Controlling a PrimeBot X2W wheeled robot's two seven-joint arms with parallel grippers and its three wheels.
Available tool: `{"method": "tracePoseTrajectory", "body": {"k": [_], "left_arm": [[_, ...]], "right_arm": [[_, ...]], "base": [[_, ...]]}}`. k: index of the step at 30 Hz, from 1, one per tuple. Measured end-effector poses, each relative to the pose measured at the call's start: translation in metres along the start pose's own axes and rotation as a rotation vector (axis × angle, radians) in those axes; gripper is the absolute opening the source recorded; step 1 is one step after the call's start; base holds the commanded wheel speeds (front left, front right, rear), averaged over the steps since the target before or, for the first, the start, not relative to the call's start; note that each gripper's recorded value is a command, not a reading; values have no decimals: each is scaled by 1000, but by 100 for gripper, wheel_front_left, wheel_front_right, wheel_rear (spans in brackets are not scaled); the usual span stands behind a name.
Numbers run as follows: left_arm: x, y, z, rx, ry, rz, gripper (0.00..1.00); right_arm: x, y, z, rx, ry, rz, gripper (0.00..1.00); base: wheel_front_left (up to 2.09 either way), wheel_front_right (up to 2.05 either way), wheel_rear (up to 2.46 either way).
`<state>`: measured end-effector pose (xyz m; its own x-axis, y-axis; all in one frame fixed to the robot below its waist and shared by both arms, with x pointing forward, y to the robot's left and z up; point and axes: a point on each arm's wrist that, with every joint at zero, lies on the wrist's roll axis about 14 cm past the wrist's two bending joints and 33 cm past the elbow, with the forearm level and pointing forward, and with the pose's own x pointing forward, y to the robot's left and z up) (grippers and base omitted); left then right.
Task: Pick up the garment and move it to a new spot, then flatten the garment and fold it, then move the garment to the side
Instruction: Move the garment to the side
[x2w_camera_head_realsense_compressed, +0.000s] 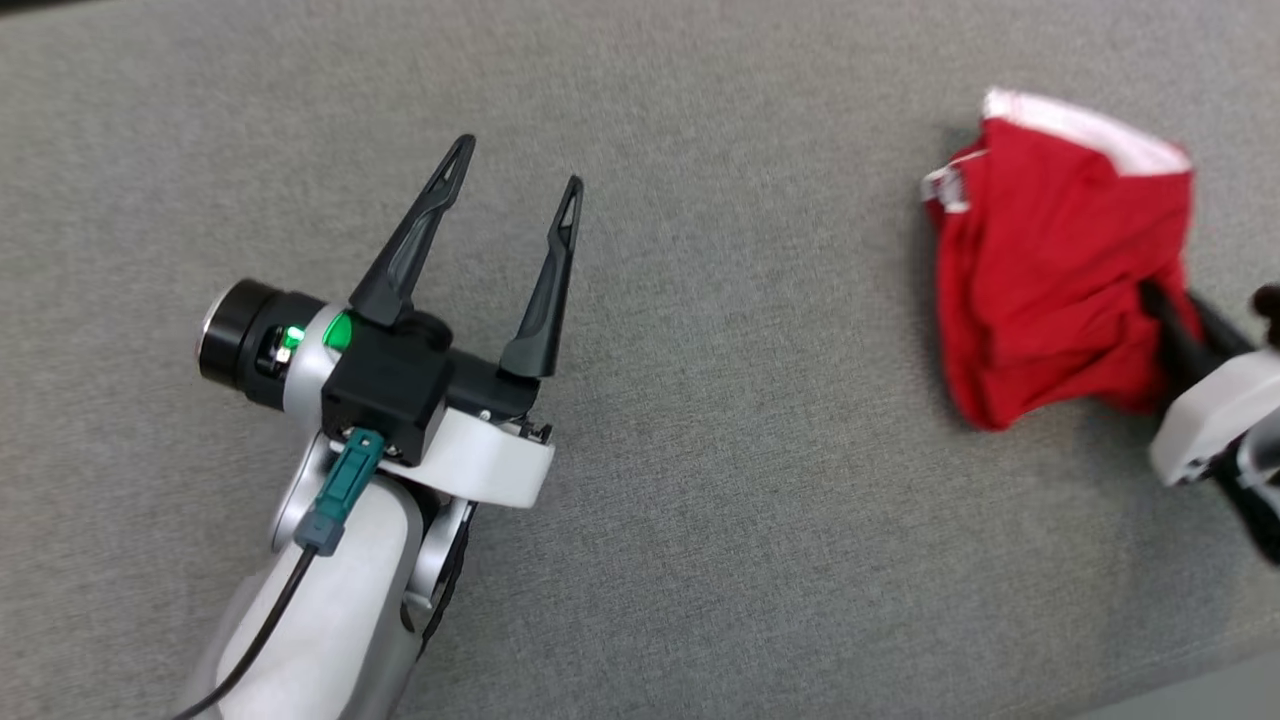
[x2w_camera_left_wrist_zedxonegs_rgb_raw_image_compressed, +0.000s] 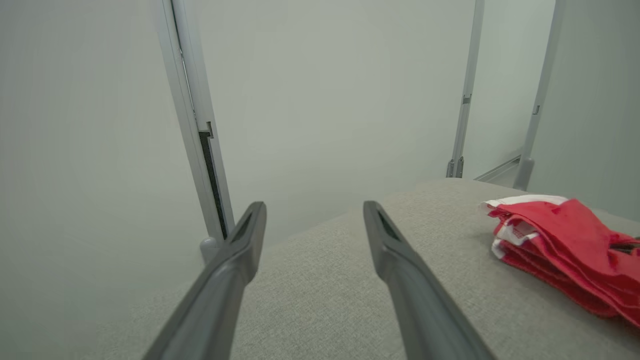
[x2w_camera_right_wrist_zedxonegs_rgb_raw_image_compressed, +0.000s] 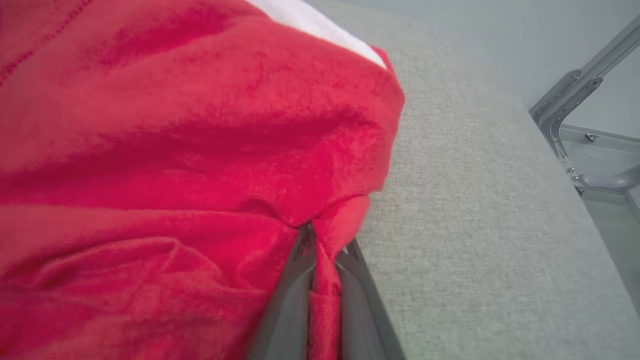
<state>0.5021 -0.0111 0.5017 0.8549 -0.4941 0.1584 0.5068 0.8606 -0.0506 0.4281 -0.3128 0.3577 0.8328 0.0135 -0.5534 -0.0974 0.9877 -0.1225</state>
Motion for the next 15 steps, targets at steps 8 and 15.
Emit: {"method": "tracePoseTrajectory", "body": {"k": [8,15], "left_arm": [[19,-7,-29,-32,22,-50,100],[22,7,-50,-19,46,-40,100]], "right_arm": [[8,-85,-4,-121,83,-163,0],[35,-135,20,-128,46,-280,0]], "base": [[0,0,0],[0,0,0]]}}
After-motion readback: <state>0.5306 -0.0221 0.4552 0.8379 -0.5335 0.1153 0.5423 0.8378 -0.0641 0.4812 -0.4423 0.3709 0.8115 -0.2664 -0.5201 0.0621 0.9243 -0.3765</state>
